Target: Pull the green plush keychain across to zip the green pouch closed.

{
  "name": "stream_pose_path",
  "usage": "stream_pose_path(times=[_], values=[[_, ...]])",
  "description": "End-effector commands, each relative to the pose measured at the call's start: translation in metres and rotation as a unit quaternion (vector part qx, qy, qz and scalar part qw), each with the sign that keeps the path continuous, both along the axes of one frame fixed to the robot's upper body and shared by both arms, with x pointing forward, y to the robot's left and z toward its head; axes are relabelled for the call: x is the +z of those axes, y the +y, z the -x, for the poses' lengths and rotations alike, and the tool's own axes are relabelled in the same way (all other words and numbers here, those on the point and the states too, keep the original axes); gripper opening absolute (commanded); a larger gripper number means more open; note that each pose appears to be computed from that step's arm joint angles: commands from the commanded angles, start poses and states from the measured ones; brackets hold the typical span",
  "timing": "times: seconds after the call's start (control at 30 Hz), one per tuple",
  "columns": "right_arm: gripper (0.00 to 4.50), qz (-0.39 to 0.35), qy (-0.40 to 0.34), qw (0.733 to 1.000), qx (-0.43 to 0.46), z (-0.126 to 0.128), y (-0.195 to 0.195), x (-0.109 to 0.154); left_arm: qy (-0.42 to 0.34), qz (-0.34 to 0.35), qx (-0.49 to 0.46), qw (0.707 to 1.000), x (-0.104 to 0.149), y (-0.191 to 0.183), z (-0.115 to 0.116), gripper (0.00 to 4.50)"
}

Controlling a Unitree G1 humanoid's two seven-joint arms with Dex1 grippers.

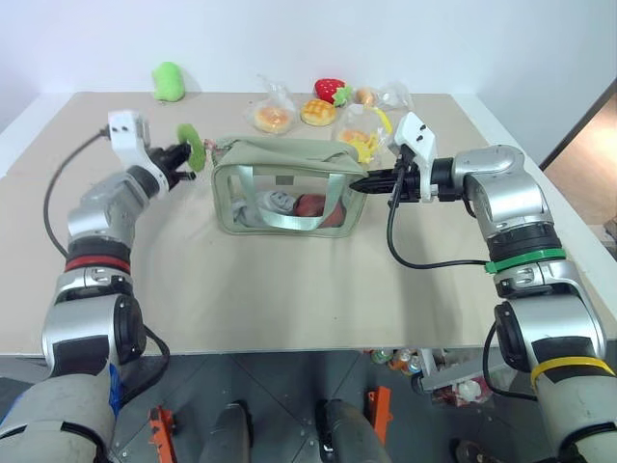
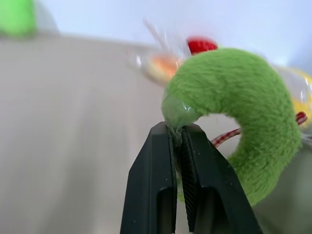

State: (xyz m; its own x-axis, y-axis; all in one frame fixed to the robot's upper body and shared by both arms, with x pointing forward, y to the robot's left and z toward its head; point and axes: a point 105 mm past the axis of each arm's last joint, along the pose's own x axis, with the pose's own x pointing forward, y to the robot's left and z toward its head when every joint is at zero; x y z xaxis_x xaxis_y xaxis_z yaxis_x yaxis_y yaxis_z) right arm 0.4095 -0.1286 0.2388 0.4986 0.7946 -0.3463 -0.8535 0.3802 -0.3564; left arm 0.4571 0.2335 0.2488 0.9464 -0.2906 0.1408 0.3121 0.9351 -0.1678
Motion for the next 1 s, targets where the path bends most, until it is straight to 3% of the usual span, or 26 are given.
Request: stream_pose_path(times=[0.03,0.17,0.33,0.43,0.57,0.97,1.0], values=[[0.0,-0.008,-0.019,1.0,-0.002,-0.001,0.0,0.013,-0.075,-0.047,0.022,0.996,0.046,0.001,0.002,0.27],[0.0,-0.007,-0.02,1.0,-0.005,-0.002,0.0,0.013,-0.129,-0.12,0.003,0.984,0.077,-0.023,0.003,0.27],[0.0,-0.008,-0.02,1.0,-0.009,0.0,-0.003,0.012,-0.221,-0.223,-0.122,0.942,0.109,-0.094,0.022,0.27],[0.0,-0.009,-0.02,1.0,-0.015,0.0,-0.006,0.011,-0.262,-0.281,-0.221,0.896,0.111,-0.141,0.047,0.27],[0.0,-0.01,-0.02,1.0,-0.019,0.001,-0.008,0.012,-0.268,-0.321,-0.268,0.868,0.102,-0.157,0.061,0.27],[0.0,-0.008,-0.016,1.0,-0.018,0.001,-0.006,0.01,-0.252,-0.332,-0.237,0.878,0.098,-0.146,0.055,0.27],[0.0,-0.008,-0.016,1.0,-0.018,0.001,-0.006,0.01,-0.248,-0.317,-0.236,0.885,0.1,-0.143,0.054,0.52]])
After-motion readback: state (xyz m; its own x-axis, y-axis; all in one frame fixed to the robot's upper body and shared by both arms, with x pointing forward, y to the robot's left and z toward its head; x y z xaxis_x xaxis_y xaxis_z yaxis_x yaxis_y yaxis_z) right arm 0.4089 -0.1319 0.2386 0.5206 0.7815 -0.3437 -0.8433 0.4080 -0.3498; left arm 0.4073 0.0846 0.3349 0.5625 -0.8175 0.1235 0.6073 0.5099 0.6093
